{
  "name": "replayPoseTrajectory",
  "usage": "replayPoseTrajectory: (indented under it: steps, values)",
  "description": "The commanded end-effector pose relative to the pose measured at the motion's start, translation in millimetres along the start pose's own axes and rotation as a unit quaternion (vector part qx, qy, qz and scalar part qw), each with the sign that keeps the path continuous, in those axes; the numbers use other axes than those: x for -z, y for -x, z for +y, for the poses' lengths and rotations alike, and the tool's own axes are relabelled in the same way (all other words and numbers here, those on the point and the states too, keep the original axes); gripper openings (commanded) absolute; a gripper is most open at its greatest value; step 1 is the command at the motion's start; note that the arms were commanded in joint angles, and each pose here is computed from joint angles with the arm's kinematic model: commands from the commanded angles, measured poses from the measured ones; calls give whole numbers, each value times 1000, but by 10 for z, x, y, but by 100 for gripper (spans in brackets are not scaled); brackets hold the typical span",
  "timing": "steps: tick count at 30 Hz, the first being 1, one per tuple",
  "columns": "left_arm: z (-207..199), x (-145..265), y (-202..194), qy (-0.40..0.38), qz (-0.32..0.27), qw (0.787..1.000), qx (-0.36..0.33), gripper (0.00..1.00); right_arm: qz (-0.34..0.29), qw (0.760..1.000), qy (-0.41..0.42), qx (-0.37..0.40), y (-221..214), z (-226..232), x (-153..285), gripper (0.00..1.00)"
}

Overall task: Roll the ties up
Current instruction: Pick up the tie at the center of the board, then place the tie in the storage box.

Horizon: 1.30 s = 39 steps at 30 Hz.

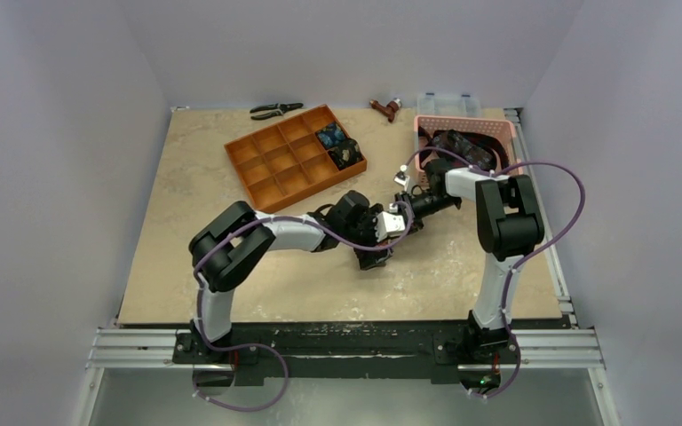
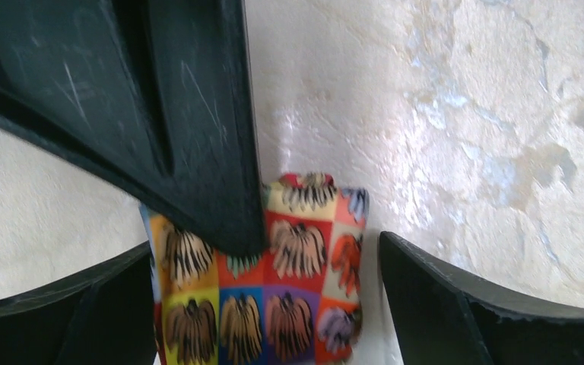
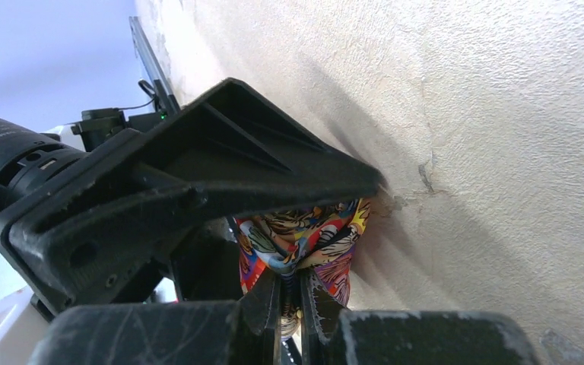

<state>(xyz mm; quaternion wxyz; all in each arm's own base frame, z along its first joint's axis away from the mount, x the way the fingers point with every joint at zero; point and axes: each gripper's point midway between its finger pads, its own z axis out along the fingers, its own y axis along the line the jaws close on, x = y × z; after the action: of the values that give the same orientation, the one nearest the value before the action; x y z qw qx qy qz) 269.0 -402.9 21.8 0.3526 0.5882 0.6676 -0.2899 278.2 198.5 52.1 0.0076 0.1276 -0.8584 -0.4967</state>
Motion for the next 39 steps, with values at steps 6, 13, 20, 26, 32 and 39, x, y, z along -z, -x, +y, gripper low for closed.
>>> replayPoseTrajectory:
  steps: [6, 13, 20, 26, 32, 39]
  values:
    - [204, 937, 414, 71, 1, 997, 41, 100, -45, 995, 24, 88, 319, 416, 216, 0]
    - [616, 1907, 842, 172, -60, 977, 107, 100, -66, 988, 34, 135, 515, 739, 391, 0]
    - [1029, 2758, 1129, 205, -52, 957, 196, 100, -103, 974, 39, 196, 814, 1169, 615, 0]
    - [1329, 3418, 1382, 200, -111, 921, 314, 100, -167, 955, 45, 240, 1255, 1717, 876, 0]
    - [1418, 3896, 1686, 171, -216, 899, 341, 100, -226, 927, 76, 291, 1579, 2404, 1146, 0]
    - [1190, 3835, 2005, 24, -280, 889, 361, 100, -248, 901, 143, 327, 1697, 3059, 1165, 0]
